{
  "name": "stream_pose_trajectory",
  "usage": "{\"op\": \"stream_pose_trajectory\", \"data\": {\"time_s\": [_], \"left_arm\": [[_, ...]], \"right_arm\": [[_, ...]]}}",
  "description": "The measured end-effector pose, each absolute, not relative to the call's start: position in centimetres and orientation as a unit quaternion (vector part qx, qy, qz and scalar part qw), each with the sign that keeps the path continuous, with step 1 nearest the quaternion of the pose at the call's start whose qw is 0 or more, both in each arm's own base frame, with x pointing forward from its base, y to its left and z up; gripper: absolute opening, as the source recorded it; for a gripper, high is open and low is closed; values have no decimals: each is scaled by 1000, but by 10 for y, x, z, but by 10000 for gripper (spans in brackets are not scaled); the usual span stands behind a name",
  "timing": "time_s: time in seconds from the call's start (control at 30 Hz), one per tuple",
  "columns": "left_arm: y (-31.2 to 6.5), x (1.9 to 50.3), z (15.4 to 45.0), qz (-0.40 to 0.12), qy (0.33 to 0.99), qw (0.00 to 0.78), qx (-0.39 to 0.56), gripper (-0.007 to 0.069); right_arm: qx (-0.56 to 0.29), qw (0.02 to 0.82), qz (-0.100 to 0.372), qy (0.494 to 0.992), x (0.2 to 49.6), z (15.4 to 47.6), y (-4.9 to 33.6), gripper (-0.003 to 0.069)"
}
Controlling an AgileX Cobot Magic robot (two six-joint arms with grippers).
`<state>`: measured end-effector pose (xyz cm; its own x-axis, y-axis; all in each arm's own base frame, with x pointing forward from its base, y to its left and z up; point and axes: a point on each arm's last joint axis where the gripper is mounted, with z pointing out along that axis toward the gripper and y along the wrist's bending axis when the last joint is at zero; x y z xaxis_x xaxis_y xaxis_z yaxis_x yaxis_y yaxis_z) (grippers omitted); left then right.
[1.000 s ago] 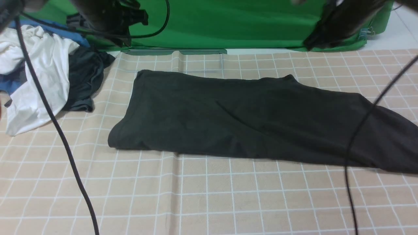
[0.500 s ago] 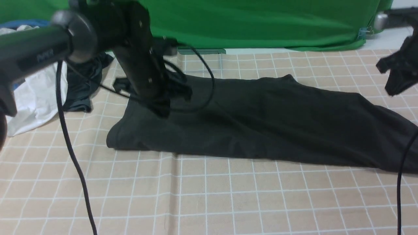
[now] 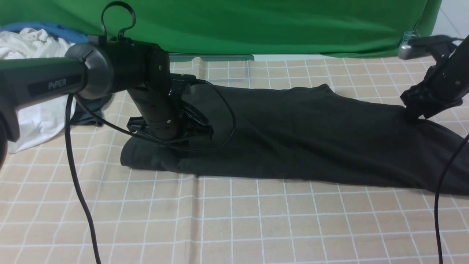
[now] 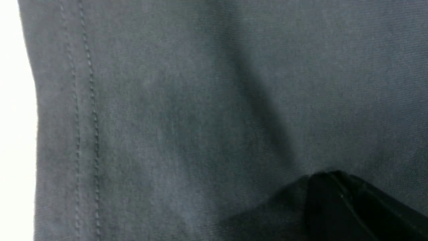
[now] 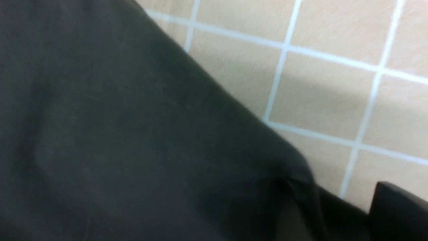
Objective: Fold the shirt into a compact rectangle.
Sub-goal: 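Pull the folded dark garment lengthwise by its ends to straighten it flat on the table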
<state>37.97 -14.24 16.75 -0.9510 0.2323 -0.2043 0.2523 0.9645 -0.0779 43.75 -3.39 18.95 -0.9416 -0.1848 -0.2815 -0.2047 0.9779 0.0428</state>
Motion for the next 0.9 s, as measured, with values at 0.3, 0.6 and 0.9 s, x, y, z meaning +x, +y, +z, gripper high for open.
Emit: {"op": "stream_pose_trajectory", "data": {"time_s": [0.3,0.6,0.9], "left_arm": [[-142,380,167,-51,987,97,121,19],[-142,380,167,-52,987,97,121,19],[-142,380,168,-52,987,98,121,19]], "right_arm": [[-105,130,38,985,439,184,-34,50],[-120,151,12,981,449,206,-38,49],[-126,145,-5,981,458,181,-42,144]]}}
